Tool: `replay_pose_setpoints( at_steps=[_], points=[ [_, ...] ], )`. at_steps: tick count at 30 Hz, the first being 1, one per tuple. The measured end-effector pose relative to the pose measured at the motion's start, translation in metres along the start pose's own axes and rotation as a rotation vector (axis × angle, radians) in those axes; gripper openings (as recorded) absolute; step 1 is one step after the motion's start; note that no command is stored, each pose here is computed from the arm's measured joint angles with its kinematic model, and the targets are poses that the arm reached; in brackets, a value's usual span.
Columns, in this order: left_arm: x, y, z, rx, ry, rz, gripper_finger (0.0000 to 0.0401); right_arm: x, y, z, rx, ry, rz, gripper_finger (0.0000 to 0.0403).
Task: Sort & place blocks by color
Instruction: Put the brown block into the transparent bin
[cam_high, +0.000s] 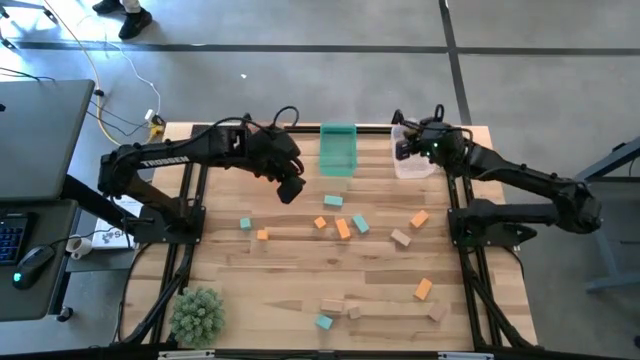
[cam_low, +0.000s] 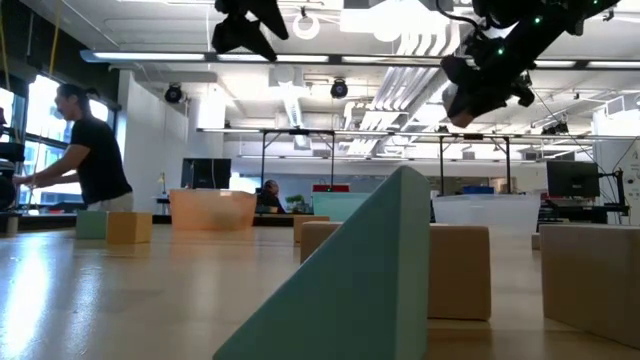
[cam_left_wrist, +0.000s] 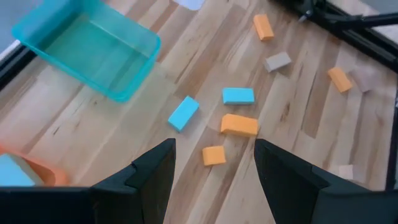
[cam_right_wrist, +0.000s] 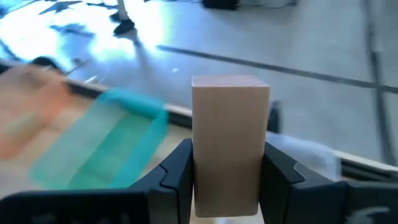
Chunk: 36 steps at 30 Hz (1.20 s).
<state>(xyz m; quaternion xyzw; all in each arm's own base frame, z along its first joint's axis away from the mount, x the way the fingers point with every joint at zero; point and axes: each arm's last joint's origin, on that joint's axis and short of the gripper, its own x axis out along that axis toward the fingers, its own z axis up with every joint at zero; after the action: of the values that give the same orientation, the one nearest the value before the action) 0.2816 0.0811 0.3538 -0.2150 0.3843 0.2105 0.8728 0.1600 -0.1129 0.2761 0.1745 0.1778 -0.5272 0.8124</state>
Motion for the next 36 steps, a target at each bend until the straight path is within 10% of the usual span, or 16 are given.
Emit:
replay_pose_setpoints(
  at_steps=[36],
  points=[
    [0.150, -0.022, -0.037, 0.011, 0.364, 0.183, 0.0207, 0.112, -0.037, -0.061, 0.030, 0.615, -0.190, 0.0107]
  ],
)
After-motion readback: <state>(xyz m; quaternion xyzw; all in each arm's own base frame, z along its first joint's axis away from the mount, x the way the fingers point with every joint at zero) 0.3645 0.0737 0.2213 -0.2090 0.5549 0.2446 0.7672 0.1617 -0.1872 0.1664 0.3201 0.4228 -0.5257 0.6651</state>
